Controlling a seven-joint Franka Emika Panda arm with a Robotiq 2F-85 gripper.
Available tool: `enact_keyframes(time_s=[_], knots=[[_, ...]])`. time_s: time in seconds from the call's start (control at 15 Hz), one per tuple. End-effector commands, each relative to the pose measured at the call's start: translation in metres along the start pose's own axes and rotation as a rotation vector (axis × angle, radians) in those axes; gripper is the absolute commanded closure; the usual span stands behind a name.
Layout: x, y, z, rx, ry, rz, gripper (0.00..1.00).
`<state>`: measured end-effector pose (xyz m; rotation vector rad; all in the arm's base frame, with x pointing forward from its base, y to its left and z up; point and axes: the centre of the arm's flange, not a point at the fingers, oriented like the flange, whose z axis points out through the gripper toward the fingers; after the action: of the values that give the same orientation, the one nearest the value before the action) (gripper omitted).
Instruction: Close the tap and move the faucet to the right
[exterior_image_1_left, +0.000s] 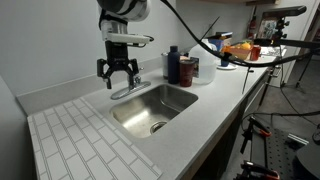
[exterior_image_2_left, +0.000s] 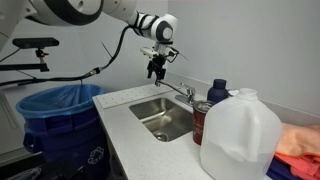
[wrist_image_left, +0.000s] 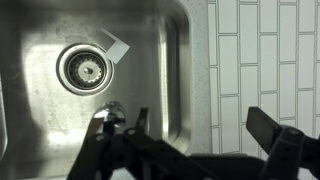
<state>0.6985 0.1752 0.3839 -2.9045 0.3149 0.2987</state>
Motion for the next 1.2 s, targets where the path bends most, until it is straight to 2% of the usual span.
enact_keyframes(time_s=[0.0, 0.53, 0.73, 0.8, 0.87, 1.13], knots=[[-0.012, 0.007, -0.001, -0.047, 0.03, 0.088, 0.0], [-0.012, 0.006, -0.002, -0.085, 0.046, 0.241, 0.0], [-0.011, 0.005, 0.001, -0.127, 0.1, 0.288, 0.0], [-0.01, 0.004, 0.002, -0.136, 0.127, 0.29, 0.0], [0.0, -0.004, 0.0, -0.093, 0.077, 0.258, 0.0], [0.0, -0.005, 0.002, -0.11, 0.102, 0.269, 0.0]])
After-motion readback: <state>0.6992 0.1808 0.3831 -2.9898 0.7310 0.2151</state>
